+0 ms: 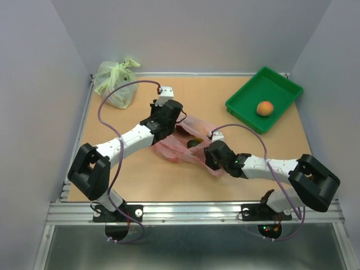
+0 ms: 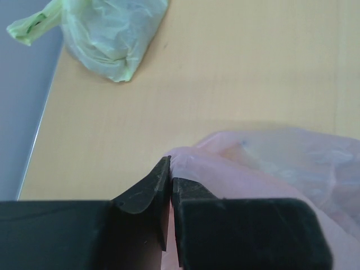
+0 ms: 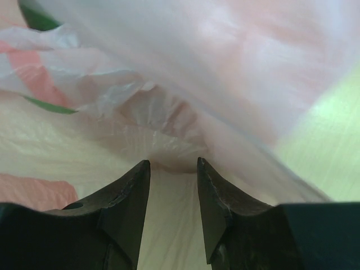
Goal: Untie the knot of the plastic bag and take out the fruit
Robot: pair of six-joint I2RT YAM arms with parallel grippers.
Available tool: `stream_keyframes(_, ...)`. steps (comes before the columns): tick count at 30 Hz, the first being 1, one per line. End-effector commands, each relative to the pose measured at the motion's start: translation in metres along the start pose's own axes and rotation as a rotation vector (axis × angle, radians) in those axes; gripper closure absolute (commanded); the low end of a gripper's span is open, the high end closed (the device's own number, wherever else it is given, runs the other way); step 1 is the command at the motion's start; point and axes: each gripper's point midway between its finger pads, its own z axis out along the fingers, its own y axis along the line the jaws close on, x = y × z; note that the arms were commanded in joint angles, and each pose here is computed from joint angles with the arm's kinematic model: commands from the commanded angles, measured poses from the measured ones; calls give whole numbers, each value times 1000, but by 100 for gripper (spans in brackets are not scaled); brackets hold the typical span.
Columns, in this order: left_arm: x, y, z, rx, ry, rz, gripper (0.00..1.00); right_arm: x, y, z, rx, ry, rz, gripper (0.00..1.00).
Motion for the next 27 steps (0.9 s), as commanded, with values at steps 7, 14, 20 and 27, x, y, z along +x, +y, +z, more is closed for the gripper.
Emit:
stream_keyframes(7, -26, -2, -37, 355, 16, -188, 89, -52, 21, -27, -127, -145, -77, 40)
stream_keyframes(14, -15, -11, -60, 514, 19, -172, 95, -130, 90, -84, -441, -290, -143, 27)
stream_keyframes(20, -22, -4, -66, 520, -31, -184, 100, -170, 111, -67, -425, -311, -149, 26)
stream_keyframes(27, -18, 6, -65, 488, -58, -194, 100, -191, 115, -41, -356, -320, -205, 26)
